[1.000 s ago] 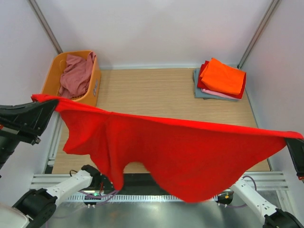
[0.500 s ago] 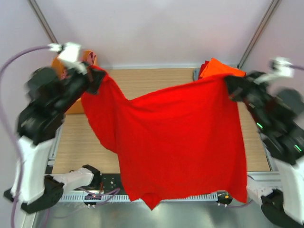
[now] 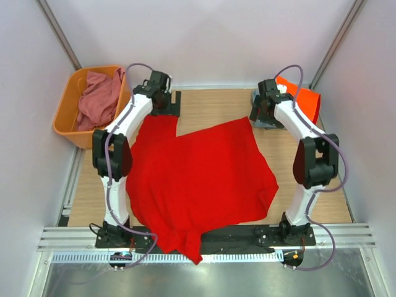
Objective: Fold and stack the t-shirts
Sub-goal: Flatten the tshirt out
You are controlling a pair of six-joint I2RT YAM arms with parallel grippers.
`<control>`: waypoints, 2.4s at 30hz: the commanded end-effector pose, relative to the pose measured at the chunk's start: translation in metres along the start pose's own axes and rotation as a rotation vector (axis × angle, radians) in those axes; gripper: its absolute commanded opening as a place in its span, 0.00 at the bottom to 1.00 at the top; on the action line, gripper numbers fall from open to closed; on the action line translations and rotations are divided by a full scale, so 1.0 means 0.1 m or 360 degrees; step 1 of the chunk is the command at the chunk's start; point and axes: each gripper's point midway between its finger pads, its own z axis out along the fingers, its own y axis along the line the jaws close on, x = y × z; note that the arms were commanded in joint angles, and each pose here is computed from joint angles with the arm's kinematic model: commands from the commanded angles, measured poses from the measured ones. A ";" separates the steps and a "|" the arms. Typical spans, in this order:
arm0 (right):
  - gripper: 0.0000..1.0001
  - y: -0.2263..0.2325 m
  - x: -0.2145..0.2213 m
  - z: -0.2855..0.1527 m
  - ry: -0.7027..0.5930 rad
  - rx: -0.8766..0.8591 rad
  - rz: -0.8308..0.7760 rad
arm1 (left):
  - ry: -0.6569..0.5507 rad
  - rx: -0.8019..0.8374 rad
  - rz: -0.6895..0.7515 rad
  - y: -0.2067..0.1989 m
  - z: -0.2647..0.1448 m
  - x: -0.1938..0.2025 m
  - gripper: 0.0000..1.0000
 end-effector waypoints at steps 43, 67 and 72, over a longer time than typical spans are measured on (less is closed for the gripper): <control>0.97 1.75 0.34 0.70 0.0336 -0.0885 0.0100 | 0.0182 -0.0369 -0.0451 0.45 0.57 0.95 0.96; 0.97 1.67 -0.54 -0.74 -0.0115 -0.1021 -0.0082 | -0.0361 -0.0191 -0.0286 0.19 -0.96 -0.50 0.99; 0.96 0.97 -0.09 -1.24 -0.0203 -0.0702 -0.0117 | -0.0294 -0.0171 -0.0251 0.17 -1.50 0.26 0.99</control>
